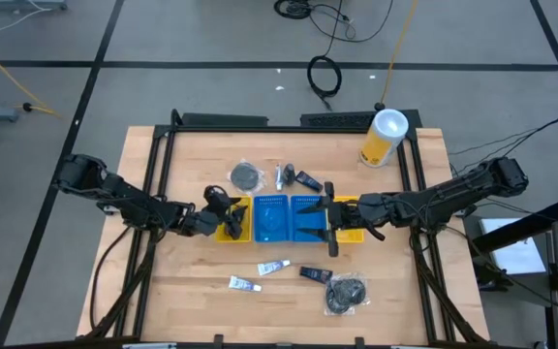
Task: Pick & Place Travel size toiletries
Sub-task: Put the deodorant into the left yellow bin
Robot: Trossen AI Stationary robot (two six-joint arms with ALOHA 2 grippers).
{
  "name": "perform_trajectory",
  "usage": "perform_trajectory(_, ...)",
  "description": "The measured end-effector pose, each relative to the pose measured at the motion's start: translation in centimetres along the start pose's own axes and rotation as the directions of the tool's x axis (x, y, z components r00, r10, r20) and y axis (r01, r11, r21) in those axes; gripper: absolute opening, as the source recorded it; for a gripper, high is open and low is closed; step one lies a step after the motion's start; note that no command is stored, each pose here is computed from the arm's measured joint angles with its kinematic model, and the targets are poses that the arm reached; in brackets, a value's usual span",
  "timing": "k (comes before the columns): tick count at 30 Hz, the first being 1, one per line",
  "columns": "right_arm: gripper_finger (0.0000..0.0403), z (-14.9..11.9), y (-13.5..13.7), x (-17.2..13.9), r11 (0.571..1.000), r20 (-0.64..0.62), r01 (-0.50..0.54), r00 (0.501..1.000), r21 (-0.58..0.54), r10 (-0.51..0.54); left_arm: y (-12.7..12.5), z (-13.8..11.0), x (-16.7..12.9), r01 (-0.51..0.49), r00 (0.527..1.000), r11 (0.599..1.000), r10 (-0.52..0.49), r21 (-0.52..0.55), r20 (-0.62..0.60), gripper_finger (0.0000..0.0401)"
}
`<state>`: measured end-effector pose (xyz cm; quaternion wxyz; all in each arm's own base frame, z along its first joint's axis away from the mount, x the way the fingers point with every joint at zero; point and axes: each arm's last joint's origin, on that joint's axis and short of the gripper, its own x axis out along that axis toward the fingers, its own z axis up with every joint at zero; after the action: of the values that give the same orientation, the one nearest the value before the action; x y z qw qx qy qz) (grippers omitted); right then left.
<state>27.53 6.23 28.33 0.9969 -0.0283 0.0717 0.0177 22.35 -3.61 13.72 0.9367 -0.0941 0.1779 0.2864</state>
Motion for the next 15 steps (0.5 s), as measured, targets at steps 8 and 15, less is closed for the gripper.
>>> perform_trajectory(8,0.0199,-1.8,-1.0,1.7,0.986,-0.069,0.169,0.983,0.009,-0.168,-0.3,0.7,0.0,0.029,0.998,1.0,-0.028,-0.006,0.054,0.0147)
perform_trajectory(15,0.0199,-4.5,-4.3,4.2,0.946,-0.145,0.31,0.944,0.093,-0.295,-0.5,1.0,-0.1,0.055,0.996,0.998,-0.055,0.002,0.075,0.0147)
